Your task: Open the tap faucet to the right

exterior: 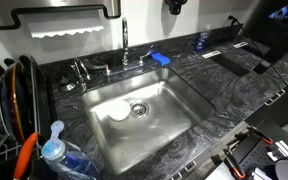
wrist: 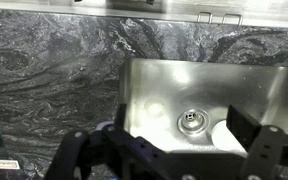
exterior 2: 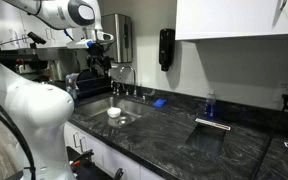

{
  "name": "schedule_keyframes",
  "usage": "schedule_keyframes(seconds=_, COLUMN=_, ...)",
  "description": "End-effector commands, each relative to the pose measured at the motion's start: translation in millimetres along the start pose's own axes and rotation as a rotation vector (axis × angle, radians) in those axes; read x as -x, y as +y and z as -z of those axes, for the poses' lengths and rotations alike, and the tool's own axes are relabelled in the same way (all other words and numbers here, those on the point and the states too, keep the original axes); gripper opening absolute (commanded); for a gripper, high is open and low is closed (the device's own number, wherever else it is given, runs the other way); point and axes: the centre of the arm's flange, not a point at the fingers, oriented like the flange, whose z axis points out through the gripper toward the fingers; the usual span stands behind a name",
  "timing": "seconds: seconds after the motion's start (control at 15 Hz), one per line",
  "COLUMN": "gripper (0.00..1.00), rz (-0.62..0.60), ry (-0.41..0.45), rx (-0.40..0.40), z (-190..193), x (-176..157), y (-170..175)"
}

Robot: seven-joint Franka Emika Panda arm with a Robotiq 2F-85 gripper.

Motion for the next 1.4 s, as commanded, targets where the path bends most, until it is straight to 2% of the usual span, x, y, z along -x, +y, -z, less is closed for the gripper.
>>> schedule_keyframes(seconds=0.0, gripper=1.00, rz=0.000, ry=0.000, rx=0.000, z=0.0, x=0.0, y=0.0)
schedule_keyframes(seconds=1.07, gripper=1.00, rz=0.000, ry=0.000, rx=0.000, z=0.0, x=0.0, y=0.0)
schedule_keyframes(seconds=1.2, gripper=1.00, rz=0.024, ry=0.029, rx=0.011, z=-1.3, x=-11.5, y=8.8)
schedule_keyframes(seconds=1.33, gripper=1.00, rz=0.127, ry=0.064, rx=0.015, z=-3.0, x=-29.5, y=12.7)
